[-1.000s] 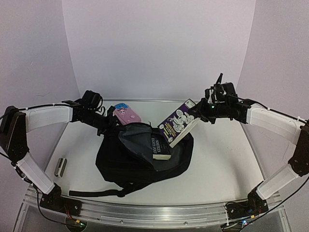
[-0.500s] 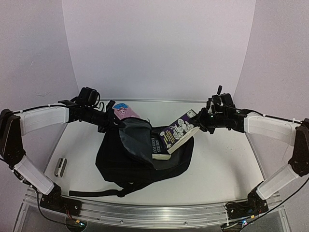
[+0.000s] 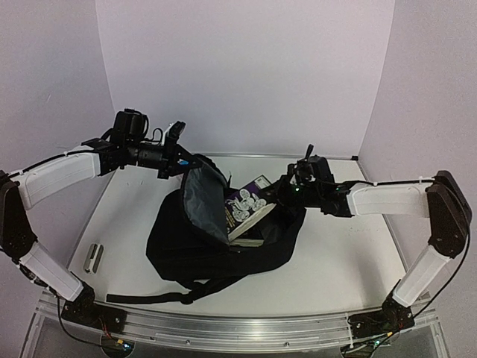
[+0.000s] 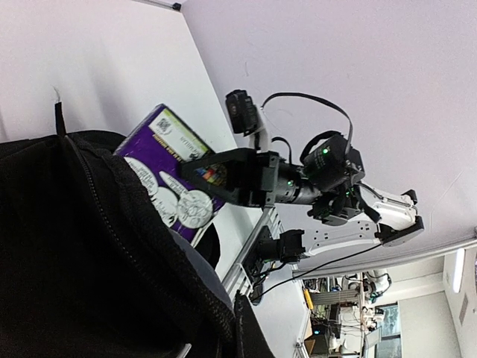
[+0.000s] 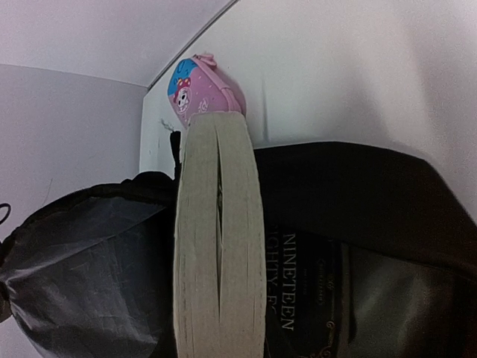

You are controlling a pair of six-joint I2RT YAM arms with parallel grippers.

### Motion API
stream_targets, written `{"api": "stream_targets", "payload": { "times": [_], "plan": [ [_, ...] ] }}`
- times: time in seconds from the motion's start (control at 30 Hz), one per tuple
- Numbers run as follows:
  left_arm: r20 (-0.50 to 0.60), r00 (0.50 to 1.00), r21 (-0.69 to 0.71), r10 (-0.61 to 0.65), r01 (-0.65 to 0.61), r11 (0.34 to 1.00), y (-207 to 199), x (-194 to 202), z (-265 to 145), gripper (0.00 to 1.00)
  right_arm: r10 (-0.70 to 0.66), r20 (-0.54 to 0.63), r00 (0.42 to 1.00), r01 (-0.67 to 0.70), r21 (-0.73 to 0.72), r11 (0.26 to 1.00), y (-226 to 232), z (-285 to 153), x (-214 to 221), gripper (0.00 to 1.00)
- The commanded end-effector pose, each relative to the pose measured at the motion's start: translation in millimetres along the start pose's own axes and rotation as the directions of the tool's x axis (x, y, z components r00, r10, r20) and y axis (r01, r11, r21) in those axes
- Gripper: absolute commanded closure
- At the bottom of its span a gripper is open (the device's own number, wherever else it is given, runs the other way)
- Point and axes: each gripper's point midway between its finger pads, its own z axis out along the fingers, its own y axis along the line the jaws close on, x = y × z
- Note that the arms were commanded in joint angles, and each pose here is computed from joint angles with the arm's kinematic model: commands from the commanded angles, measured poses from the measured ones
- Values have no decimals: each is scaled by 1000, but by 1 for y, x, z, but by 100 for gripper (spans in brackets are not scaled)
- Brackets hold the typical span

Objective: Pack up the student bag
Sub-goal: Place the book in the student bag.

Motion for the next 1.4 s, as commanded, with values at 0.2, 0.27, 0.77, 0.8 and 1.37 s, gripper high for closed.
{"api": "stream_targets", "payload": {
  "times": [0.2,0.27,0.77,0.8,1.37],
  "plan": [
    [46,978,159,204,-209,965,-62,-25,4,100,54,18,998,-44,-350,936,90,44,27,99],
    [45,977,161,208,-212,964,-63,-26,6,100,39,-4,999,-38,-342,939,90,55,44,96],
    [68,988,20,135,-137,990,-24,-15,0,100,-88,42,995,93,-133,987,56,61,56,44],
    [71,991,-10,117,-116,993,-15,-12,-2,100,-116,70,991,122,-89,989,53,54,50,38],
    [64,990,-329,-126,140,934,99,28,-20,26,-364,372,854,228,362,904,26,-74,-63,2]
  ]
}}
